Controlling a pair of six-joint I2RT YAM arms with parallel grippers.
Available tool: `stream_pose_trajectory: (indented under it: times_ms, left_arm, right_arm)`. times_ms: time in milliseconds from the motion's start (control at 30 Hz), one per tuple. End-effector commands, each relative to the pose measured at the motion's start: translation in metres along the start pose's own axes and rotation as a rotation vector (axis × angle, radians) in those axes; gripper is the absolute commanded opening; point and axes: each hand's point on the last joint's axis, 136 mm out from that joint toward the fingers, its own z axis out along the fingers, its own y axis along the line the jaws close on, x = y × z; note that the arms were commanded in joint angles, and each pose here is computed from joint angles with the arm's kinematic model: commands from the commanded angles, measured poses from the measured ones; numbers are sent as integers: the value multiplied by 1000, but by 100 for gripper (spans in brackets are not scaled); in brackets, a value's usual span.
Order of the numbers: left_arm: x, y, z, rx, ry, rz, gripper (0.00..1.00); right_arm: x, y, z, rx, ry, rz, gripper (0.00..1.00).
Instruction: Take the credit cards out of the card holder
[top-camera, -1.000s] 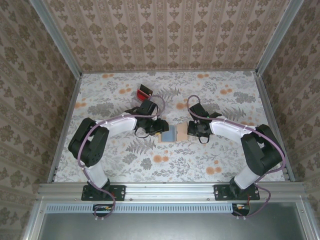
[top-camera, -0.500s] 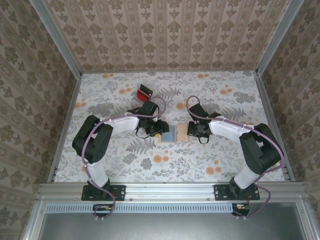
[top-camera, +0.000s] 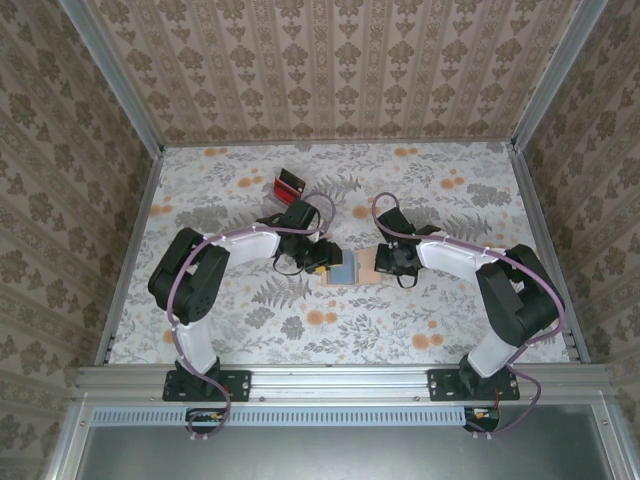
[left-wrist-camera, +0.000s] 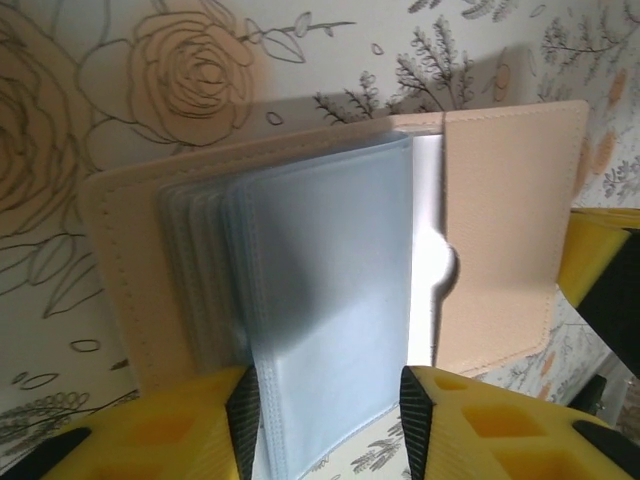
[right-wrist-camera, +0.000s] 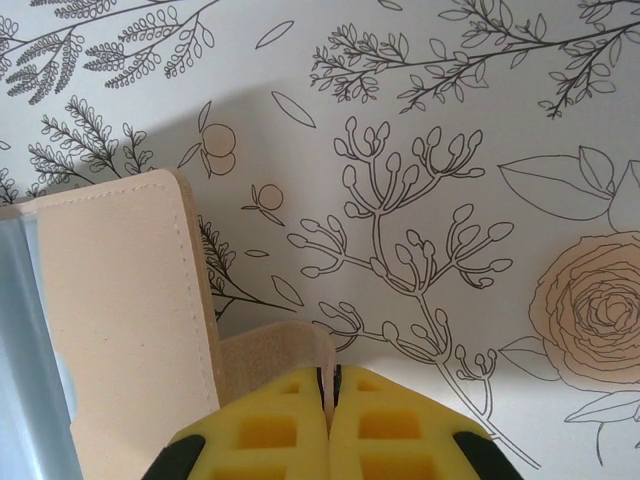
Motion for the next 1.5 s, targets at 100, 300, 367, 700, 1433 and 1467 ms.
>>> stream_pose_trajectory:
  times_ms: [100, 300, 367, 700, 1433, 1467]
  left_arm:
    - [0, -20, -4, 69, 10, 49, 38]
    - [2, -24, 0, 98, 24, 54, 37]
    - [1, -26, 0, 104, 24, 56, 34]
    - [1, -24, -8, 109, 7, 60, 15]
    - [-7, -55, 3, 202, -5, 109, 46]
    - [-8, -54, -1, 193, -20, 114, 46]
  right_arm:
    - [-2, 2, 1, -4, 7, 4, 7]
    - [-1, 5, 3, -19, 16, 6, 7]
    - [-1, 6, 3, -27, 17, 5, 6]
    - [-3, 43, -12, -245, 1, -37, 11]
    - [-13, 25, -70, -274, -169, 37, 41]
    - [-13, 30, -74, -285, -177, 17, 41]
